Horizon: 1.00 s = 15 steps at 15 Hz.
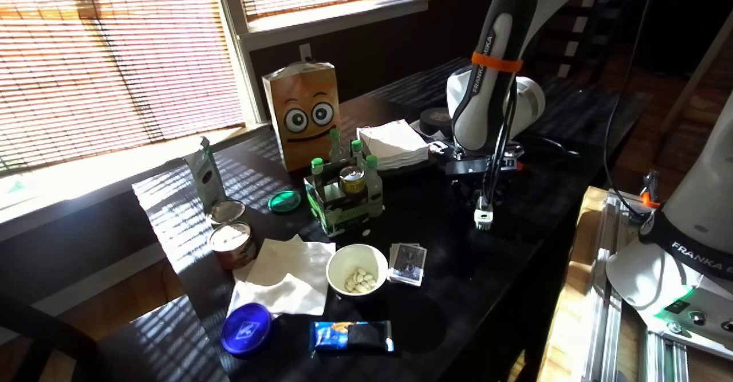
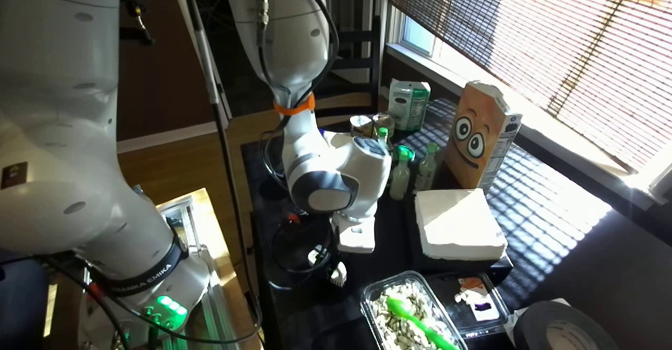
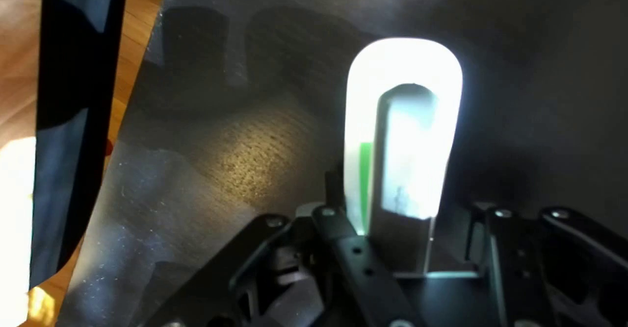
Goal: Use the brush to sweep the white objects to the right
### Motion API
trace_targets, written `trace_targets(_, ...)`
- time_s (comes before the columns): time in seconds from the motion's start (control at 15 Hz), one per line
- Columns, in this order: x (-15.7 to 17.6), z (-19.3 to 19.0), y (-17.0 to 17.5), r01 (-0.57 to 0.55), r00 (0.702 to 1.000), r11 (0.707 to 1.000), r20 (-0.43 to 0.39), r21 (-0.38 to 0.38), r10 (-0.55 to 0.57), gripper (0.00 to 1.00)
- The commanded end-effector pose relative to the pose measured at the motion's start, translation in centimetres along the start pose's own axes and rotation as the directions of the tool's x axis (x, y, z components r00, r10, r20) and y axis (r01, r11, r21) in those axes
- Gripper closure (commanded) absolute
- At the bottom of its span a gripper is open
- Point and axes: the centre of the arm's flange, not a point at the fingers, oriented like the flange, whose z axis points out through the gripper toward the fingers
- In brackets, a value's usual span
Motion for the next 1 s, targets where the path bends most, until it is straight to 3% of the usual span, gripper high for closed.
trace_targets(0.0,1.5,1.1,-1.8,-0.023,1.000,0.998,0.022,0.052,0.021,0.84)
trace_targets(0.47,3.1,-0.5,-5.0,0.002,1.000,0.995,0.012,0.098,-0.004,0.84)
trace_targets(0.73,2.5,-2.5,-1.7,0.010,0.999,0.999,0.036,-0.032,-0.009,0.84)
trace_targets(0.93,1.4,-5.5,0.6,0.072,0.997,0.996,-0.026,-0.048,-0.073,0.84)
